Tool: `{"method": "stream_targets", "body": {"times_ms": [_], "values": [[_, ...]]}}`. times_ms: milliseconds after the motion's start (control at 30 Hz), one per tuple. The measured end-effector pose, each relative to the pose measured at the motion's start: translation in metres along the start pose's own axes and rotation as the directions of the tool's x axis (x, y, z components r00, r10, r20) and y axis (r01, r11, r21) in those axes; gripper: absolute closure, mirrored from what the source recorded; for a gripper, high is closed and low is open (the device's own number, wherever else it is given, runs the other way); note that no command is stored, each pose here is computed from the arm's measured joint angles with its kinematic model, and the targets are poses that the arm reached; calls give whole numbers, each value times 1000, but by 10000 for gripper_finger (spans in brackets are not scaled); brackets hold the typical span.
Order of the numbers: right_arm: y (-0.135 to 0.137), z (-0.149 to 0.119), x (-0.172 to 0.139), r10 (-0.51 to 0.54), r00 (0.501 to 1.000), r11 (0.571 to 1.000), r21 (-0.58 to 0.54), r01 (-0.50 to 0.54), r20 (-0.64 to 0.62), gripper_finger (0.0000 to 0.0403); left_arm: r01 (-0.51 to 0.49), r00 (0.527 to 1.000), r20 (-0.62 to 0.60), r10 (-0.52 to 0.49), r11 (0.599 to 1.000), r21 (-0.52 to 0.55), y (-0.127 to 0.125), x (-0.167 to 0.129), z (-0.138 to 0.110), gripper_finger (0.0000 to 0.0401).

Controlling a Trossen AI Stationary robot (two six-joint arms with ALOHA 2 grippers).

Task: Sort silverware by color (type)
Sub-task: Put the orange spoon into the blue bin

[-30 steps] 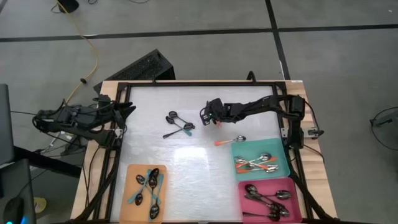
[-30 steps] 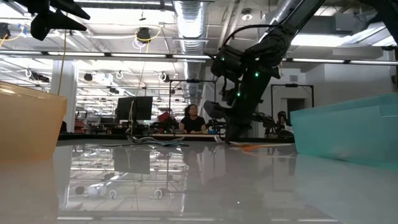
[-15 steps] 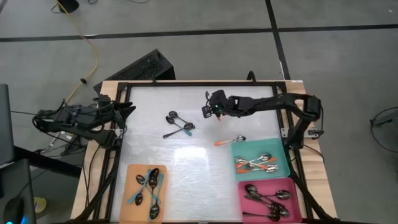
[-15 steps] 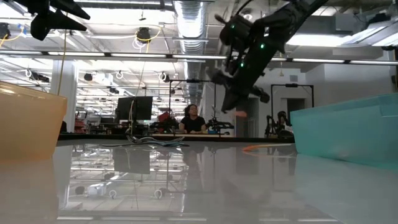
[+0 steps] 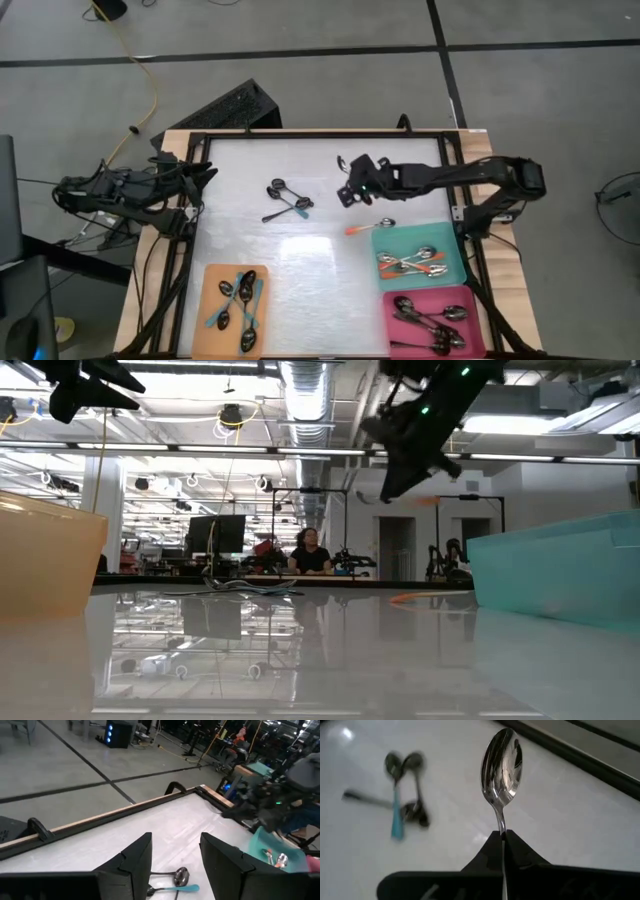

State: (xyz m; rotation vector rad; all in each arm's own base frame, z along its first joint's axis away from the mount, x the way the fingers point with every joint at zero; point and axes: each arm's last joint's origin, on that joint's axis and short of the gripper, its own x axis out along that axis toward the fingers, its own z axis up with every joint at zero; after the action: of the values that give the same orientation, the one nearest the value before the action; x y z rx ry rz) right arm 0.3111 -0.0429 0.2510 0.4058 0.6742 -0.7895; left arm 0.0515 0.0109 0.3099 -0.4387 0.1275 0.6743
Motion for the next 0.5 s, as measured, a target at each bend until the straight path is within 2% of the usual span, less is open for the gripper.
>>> {"method": "stream_targets", "body": {"times_ms": [367,500], "values": [[27,-49,-77,92,992,975,-196,-108,-91,399,15,1000,-12,-15,1000,3,0,0,0,250],[29,-73,-101,79,985,974,-197,-108,-151,399,15,1000,-12,-15,1000,3,0,0,0,250]]}}
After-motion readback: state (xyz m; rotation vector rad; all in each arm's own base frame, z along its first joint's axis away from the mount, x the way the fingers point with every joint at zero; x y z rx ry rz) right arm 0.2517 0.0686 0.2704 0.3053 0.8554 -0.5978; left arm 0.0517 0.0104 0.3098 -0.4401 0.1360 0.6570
